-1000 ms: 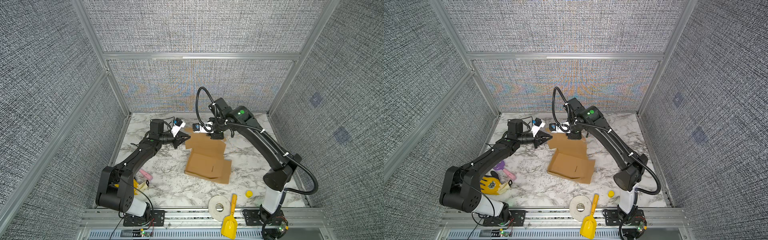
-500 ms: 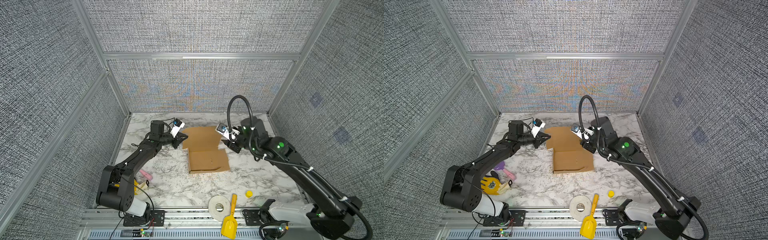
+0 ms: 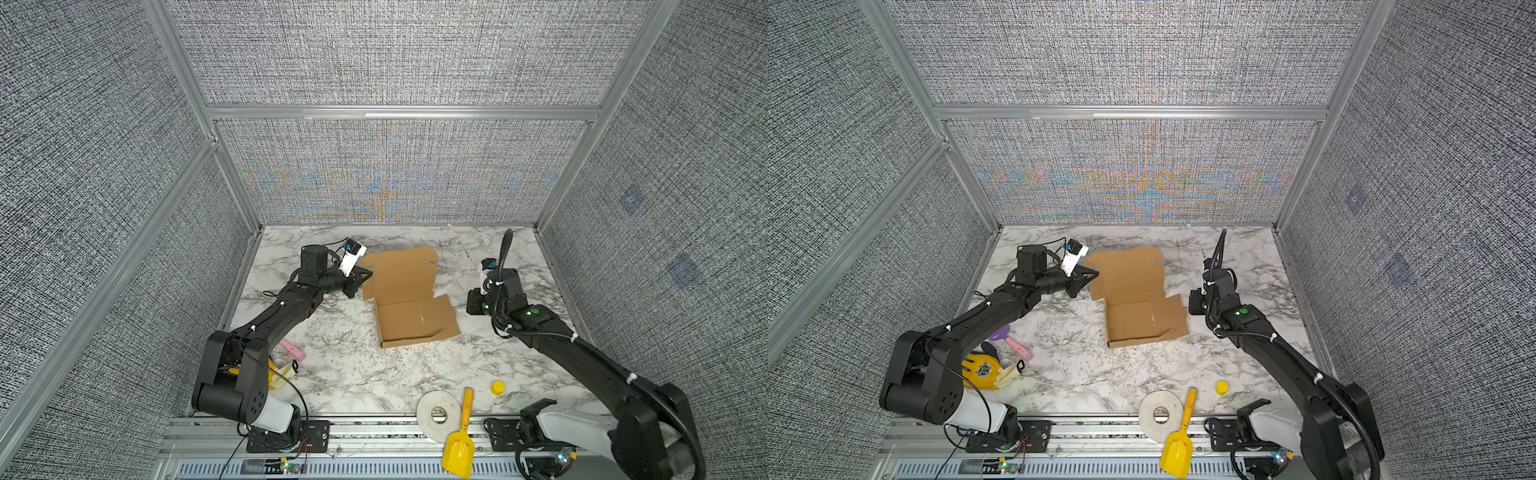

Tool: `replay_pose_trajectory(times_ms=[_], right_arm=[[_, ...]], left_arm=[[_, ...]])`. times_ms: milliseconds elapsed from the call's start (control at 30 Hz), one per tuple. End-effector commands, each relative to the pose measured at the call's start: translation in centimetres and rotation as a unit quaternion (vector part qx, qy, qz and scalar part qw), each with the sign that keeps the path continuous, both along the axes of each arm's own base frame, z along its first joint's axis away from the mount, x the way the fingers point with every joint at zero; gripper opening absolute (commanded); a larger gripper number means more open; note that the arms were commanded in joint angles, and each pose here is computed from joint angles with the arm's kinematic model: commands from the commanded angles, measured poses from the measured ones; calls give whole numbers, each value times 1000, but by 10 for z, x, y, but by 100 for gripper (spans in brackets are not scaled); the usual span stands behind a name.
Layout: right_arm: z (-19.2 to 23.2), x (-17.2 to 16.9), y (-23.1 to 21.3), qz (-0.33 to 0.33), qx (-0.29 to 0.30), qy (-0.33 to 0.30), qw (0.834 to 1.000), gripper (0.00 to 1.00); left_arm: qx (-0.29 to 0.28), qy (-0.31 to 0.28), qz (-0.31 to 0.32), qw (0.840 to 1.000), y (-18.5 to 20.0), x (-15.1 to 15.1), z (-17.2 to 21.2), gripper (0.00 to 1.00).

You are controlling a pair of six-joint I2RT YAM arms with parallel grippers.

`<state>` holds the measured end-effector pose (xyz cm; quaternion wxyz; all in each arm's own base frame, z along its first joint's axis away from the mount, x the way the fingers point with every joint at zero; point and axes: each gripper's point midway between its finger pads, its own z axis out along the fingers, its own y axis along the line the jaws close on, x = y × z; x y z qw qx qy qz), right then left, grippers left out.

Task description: Fold the paper box

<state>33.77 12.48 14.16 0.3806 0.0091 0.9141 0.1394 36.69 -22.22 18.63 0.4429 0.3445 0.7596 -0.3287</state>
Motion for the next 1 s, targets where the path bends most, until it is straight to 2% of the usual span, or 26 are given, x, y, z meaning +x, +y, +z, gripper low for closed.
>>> replay_pose_trajectory(times_ms=[0, 133, 200, 433, 600, 733, 967], right_arm=[[1, 21, 25, 5, 131, 8, 991, 0], [-16, 48, 38, 27, 179, 46, 982, 0], [-31, 61, 46, 39, 180, 74, 980, 0], [-50, 100, 62, 54, 193, 105, 974, 0], [-71, 99, 72, 58, 227, 125, 964, 0], [-87, 89, 76, 61, 228, 143, 961, 0], [-87, 73, 90, 72, 238, 145, 958, 0]], left_arm=[[-3, -6, 7, 1000, 2, 2, 3, 0], [-6, -9, 4, 1000, 2, 0, 6, 0], [-7, -11, 6, 1000, 2, 0, 6, 0], [-10, -16, 6, 1000, 3, -2, 8, 0], [-18, -11, 5, 1000, 2, -2, 10, 0], [-21, -4, 13, 1000, 3, -1, 6, 0], [-23, 3, 19, 1000, 4, 0, 3, 0]])
